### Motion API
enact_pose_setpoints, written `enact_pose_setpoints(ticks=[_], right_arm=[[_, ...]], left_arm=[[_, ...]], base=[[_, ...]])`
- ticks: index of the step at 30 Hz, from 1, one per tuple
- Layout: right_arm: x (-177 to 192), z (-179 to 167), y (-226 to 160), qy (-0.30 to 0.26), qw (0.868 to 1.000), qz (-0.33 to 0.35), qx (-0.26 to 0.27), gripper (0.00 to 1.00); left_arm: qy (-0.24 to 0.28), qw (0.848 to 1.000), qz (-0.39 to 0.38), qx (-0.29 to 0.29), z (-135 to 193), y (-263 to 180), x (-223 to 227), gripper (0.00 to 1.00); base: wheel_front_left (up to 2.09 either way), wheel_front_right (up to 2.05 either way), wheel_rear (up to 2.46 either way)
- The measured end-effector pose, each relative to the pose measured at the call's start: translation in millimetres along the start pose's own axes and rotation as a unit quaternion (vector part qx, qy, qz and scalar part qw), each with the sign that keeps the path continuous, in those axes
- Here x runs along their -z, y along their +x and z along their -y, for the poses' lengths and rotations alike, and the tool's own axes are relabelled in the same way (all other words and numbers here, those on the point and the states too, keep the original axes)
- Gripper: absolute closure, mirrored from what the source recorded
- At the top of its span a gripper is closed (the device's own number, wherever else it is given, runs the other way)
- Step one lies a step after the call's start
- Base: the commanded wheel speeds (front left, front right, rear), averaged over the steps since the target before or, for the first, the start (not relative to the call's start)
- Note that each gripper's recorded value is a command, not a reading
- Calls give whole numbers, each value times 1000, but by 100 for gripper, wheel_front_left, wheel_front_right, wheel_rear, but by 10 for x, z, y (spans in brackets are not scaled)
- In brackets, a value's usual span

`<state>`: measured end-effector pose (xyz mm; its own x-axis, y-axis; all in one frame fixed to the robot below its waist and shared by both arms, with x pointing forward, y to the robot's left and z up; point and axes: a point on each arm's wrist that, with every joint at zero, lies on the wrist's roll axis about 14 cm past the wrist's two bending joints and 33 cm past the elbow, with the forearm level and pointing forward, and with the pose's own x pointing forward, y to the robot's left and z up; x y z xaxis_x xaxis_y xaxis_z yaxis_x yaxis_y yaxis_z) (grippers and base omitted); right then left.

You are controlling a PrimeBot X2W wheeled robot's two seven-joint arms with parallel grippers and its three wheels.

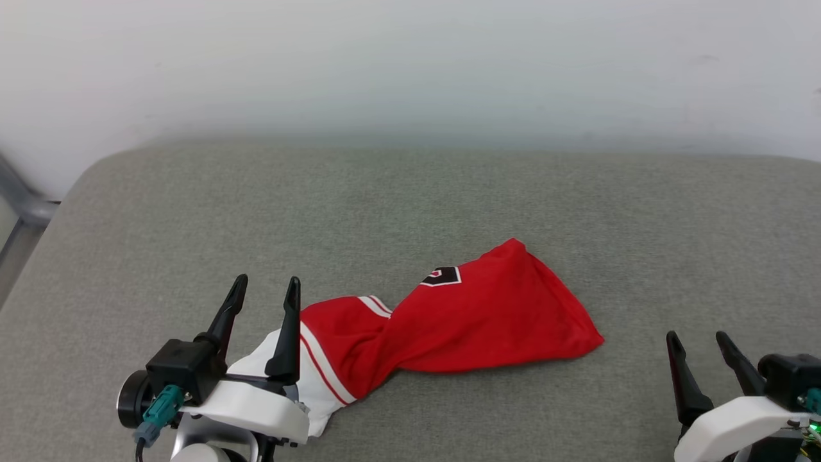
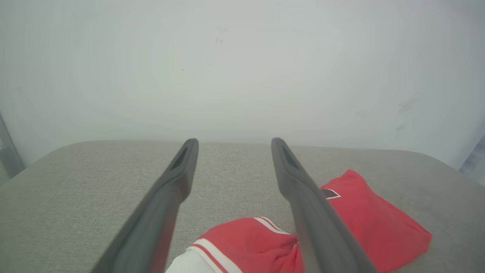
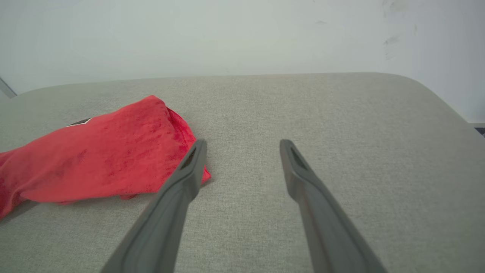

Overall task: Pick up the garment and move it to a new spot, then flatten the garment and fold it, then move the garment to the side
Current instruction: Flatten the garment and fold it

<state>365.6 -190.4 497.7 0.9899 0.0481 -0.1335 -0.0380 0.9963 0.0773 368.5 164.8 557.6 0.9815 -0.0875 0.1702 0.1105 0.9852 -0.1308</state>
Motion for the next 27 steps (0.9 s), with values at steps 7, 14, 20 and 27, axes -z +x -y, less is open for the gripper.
enact_pose_setpoints(ticks=[7,14,20,27], right_arm=[[491,-253,271,23,989,-143,-42,0],[786,-509,548,-20,956,-277,-97,0],[907,-587,774,-70,931,-337,-125,0],[1275,-612,803,-73,893,-422,-137,0]], left_arm=[[-7,1000,9,-20,-90,-51,-14,0],[-8,999,-1,-53,-281,-103,83,0],[-8,998,-5,-60,-332,-84,134,0],[-8,998,-13,-68,-407,-42,220,0]], base=[[0,0,0],[0,0,0],[0,0,0],[0,0,0]])
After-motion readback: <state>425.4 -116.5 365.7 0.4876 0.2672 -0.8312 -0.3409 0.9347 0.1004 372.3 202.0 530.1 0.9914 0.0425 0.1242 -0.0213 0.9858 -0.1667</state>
